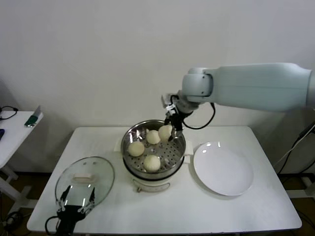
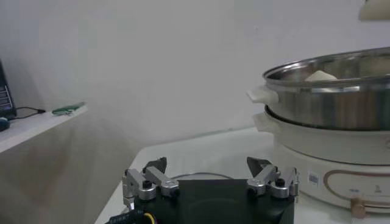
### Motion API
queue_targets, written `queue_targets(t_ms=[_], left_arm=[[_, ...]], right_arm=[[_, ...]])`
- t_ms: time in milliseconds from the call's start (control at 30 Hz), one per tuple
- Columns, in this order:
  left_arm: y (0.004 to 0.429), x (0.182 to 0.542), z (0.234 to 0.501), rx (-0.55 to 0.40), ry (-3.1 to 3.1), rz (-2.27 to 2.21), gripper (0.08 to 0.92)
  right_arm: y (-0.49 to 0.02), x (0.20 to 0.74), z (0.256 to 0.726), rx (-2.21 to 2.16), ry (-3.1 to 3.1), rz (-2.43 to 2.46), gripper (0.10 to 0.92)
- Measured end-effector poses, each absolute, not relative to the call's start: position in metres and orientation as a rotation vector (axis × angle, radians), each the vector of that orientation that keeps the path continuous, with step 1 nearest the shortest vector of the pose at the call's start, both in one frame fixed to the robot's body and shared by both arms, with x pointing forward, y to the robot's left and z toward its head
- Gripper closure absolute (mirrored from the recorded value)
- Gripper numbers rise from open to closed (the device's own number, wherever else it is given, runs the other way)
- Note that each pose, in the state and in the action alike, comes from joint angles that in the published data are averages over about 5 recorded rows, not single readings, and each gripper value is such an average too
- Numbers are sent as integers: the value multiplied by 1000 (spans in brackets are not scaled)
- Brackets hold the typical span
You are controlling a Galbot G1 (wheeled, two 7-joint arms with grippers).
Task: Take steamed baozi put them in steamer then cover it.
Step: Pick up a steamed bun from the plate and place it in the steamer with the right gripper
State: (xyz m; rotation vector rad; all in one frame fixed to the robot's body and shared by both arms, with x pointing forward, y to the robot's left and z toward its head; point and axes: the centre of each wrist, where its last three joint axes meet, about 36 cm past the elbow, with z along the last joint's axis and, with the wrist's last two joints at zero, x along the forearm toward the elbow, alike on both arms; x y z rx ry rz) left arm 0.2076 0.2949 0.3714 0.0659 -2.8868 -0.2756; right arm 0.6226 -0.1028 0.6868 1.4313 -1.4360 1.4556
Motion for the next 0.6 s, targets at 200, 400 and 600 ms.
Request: queue_targets(t_ms=[200,400,600], left_arm=[[297,209,370,74,-2884,-275,177],[298,210,367,76,-2880,-274,177],[298,213,366,74,-2879,-273,177]], right_arm=[[-98,627,648,1404,-1429,1442,344],[-100,626,617,1392,-1407,1432,344],[-103,625,595,1377,-1394,1432,344]])
